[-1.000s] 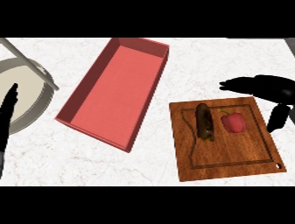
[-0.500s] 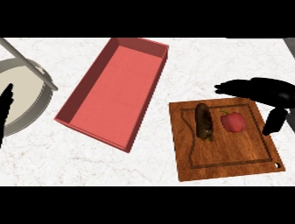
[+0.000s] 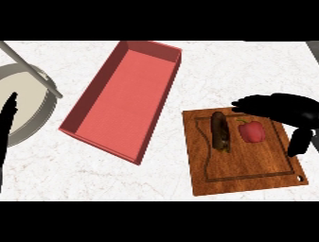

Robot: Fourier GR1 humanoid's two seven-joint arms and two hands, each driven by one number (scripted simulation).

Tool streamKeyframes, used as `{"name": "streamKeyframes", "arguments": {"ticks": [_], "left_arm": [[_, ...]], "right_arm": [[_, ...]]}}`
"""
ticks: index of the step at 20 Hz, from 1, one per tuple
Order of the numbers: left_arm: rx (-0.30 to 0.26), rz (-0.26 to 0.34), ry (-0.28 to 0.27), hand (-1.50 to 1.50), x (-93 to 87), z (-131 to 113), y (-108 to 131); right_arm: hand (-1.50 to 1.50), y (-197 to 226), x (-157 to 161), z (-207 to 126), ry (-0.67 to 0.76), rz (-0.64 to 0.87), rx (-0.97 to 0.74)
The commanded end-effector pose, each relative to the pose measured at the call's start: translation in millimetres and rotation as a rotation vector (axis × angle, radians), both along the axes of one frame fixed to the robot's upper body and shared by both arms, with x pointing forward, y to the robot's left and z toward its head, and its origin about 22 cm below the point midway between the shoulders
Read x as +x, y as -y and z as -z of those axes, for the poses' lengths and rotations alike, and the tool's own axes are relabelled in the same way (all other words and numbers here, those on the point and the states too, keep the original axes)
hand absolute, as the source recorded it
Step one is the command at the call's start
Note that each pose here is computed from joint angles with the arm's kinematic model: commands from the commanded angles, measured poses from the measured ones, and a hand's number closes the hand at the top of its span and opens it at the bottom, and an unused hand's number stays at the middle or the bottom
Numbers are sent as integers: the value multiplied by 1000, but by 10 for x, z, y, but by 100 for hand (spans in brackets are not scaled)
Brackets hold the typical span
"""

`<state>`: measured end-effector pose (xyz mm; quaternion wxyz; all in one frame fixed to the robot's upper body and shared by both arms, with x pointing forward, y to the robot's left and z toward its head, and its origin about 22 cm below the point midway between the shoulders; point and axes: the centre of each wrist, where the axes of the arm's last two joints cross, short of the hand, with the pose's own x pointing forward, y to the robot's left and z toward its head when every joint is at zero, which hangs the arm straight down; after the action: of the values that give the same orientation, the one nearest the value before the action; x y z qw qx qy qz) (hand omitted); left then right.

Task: Pick the bell pepper from the cutting board and place it in the cardboard box

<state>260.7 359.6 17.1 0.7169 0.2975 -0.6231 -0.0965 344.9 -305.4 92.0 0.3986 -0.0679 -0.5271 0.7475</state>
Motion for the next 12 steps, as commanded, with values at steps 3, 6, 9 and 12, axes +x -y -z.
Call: {"name": "streamKeyframes", "arguments": {"ticks": [3,6,9,12], "left_arm": [[-21,8,-23,0,-132,111,-169],[-7,-9,-13,0,106,95,53],[-18,-1,-8,0,-113,198,-14],[0,13,-16,0,15,-46,-94]], "right_arm": [[-150,-41,-109,212,-49,27,-76],[-150,-160,-37,106,-76,24,-93],[150,-182,7,396,28,50,-34],[150,-422,139,325,147,47,43]]}}
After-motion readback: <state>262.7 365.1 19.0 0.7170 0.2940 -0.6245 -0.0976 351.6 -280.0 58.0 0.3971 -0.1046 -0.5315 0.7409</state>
